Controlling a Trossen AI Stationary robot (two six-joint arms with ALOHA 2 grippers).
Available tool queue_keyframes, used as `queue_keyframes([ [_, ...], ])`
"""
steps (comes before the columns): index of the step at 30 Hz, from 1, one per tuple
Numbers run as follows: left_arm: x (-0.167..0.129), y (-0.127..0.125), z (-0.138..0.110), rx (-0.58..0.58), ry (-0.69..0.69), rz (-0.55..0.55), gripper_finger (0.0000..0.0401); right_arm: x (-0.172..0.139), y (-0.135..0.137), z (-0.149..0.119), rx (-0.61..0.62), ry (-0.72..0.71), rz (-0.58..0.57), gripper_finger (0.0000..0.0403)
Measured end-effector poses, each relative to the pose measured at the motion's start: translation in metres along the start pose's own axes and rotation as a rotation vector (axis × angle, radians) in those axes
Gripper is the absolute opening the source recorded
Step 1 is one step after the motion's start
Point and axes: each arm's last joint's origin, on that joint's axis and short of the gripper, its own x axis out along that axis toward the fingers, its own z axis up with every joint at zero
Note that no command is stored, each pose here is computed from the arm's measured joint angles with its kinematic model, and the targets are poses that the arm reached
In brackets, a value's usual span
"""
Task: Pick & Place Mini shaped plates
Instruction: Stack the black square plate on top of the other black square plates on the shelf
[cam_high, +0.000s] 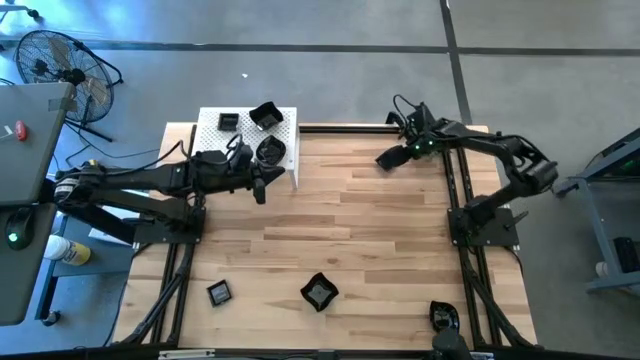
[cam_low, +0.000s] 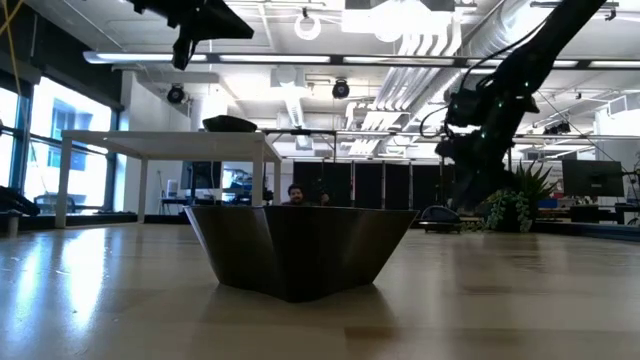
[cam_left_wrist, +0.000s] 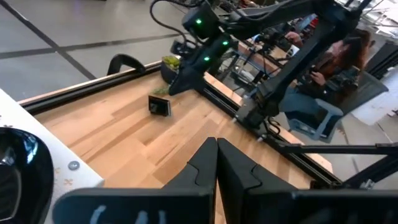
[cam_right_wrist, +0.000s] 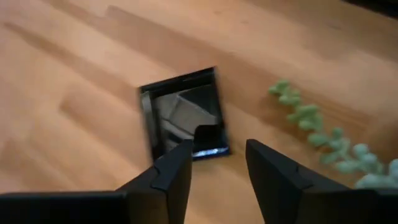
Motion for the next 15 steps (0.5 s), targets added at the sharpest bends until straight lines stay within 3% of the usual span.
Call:
queue_keyframes([
  [5, 0.000, -0.001, -0.001, -0.009, 0.002, -0.003, 0.0000, 0.012, -0.007, -0.002, 0.002, -0.021, -0.004, 0.0144],
  [15, 0.000, -0.001, -0.001, -0.015, 0.001, -0.002, 0.0000, 0.027, -0.010, -0.003, -0.017, -0.013, 0.033, 0.0090],
])
